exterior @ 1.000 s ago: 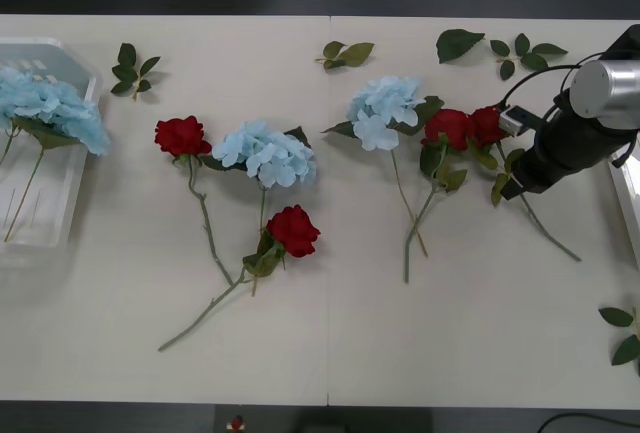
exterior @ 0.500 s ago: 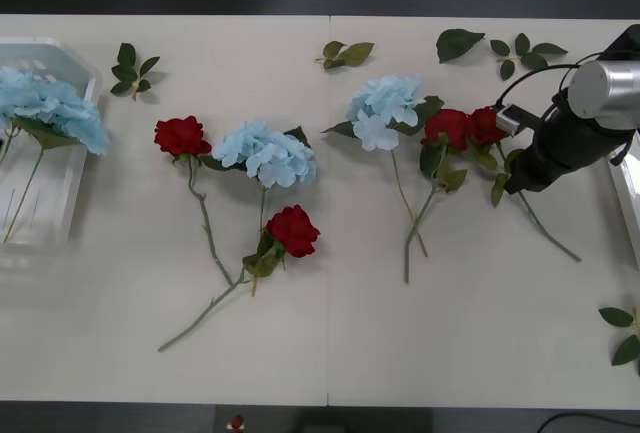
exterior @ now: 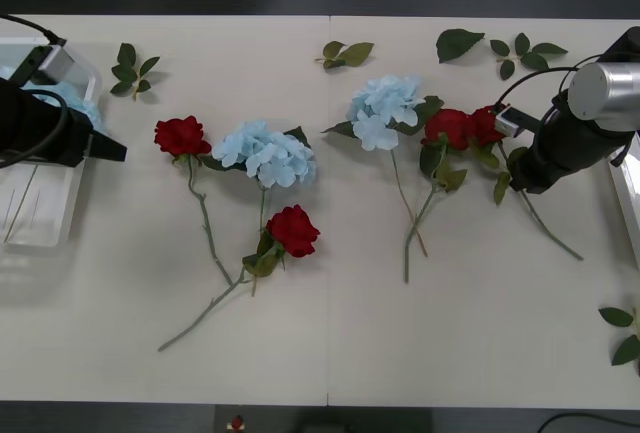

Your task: Put the red flowers into the right box and the blue flowers into the left box

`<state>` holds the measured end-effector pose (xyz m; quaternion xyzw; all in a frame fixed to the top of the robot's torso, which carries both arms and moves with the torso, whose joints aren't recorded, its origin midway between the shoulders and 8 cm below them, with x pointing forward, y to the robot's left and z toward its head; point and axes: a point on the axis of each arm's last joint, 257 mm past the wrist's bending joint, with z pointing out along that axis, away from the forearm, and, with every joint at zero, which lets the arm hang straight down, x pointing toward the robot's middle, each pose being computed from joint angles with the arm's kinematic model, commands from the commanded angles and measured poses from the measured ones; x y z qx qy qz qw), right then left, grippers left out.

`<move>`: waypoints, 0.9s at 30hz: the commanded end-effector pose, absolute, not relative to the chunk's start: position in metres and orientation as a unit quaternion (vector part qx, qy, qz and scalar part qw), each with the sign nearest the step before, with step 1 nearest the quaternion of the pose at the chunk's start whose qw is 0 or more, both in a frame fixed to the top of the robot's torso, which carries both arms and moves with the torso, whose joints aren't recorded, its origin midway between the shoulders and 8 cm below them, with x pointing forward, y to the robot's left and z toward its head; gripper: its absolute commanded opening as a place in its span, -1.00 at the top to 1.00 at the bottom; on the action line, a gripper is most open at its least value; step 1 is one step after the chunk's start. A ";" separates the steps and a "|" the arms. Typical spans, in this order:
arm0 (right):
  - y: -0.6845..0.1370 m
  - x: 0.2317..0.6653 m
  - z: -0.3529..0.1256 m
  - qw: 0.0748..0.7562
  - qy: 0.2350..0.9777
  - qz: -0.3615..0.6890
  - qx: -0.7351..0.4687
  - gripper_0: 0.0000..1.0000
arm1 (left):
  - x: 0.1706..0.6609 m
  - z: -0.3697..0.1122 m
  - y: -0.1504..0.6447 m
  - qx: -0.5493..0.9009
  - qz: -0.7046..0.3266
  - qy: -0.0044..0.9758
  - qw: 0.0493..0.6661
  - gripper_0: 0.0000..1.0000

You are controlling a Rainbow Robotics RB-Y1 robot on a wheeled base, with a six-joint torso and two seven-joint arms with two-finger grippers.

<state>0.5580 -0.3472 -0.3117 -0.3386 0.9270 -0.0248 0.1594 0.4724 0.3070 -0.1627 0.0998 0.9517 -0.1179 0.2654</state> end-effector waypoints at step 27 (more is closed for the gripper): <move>-0.335 0.559 -0.318 0.171 0.908 -0.013 -0.383 0.99 | 0.524 -0.252 0.212 -0.003 -0.094 0.972 0.213 -1.00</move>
